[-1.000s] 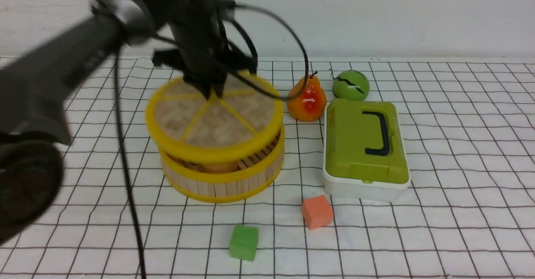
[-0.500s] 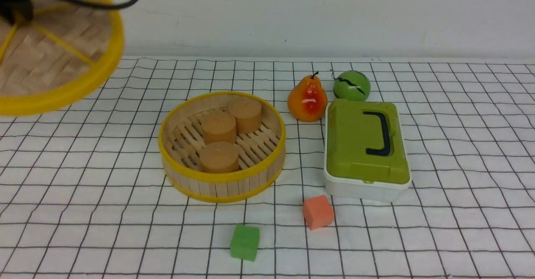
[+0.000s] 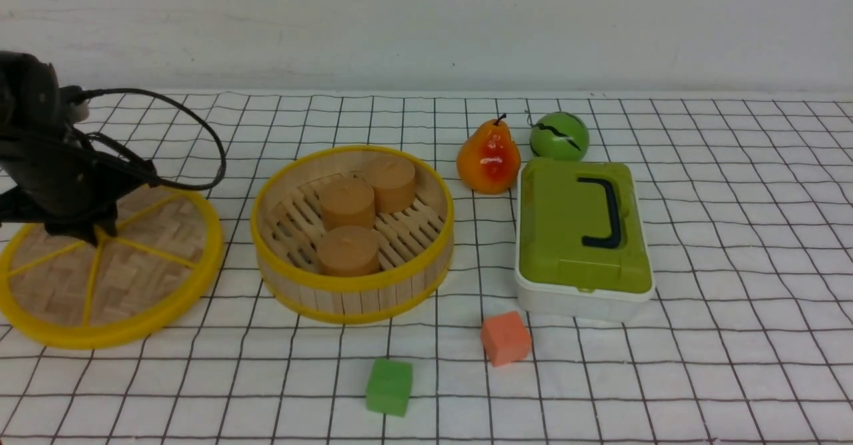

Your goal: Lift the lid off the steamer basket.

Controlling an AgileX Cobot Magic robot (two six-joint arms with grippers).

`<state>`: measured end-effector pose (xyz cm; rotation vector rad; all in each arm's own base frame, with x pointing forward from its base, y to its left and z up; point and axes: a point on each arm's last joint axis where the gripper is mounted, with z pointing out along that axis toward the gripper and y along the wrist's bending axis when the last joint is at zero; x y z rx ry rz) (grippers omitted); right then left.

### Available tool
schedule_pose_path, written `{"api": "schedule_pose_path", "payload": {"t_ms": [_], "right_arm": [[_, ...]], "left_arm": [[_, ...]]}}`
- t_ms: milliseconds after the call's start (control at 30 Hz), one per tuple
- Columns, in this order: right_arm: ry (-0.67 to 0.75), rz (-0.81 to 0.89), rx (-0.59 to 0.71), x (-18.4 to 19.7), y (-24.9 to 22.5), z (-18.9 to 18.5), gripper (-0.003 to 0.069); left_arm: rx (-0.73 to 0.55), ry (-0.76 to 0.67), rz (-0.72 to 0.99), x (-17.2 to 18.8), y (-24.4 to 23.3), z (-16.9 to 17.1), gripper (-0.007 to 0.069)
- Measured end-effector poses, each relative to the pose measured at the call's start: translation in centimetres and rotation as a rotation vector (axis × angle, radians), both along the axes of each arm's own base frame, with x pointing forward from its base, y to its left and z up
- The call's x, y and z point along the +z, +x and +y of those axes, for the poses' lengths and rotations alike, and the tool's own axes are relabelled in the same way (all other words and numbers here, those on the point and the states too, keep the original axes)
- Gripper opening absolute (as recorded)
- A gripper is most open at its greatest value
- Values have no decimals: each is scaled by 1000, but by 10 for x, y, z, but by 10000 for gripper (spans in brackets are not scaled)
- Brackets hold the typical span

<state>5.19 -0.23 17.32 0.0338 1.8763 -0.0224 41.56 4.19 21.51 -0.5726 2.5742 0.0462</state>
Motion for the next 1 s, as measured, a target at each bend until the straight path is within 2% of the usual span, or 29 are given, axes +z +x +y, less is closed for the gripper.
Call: {"api": "schedule_pose_path", "payload": {"t_ms": [100, 233, 300, 367, 467, 500, 533, 567, 633, 700, 867, 1000], "right_arm": [[0, 0, 0, 0, 0, 0, 239], [0, 0, 0, 0, 0, 0, 239], [0, 0, 0, 0, 0, 0, 239], [0, 0, 0, 0, 0, 0, 239], [0, 0, 0, 0, 0, 0, 239], [0, 0, 0, 0, 0, 0, 239], [0, 0, 0, 0, 0, 0, 239], [0, 0, 0, 0, 0, 0, 239], [0, 0, 0, 0, 0, 0, 239], [0, 0, 0, 0, 0, 0, 239], [0, 0, 0, 0, 0, 0, 239], [0, 0, 0, 0, 0, 0, 239]], "left_arm": [[-1, -5, -12, -5, 3, 0, 144], [12, -38, -18, -2, 3, -2, 255], [20, -52, -27, 4, 0, -3, 267], [29, -74, -73, 26, -6, -5, 242], [15, -120, -231, 90, -33, -12, 99], [13, -123, -232, 90, -33, -12, 89], [-17, -132, -310, 122, -52, -16, 22], [-50, -137, -362, 144, -69, -20, -13], [-85, -143, -407, 163, -88, -24, -13], [-143, -174, -484, 188, -127, -33, -13], [-240, -247, -581, 195, -198, -49, -13], [-293, -281, -603, 174, -241, -58, -13]]}}
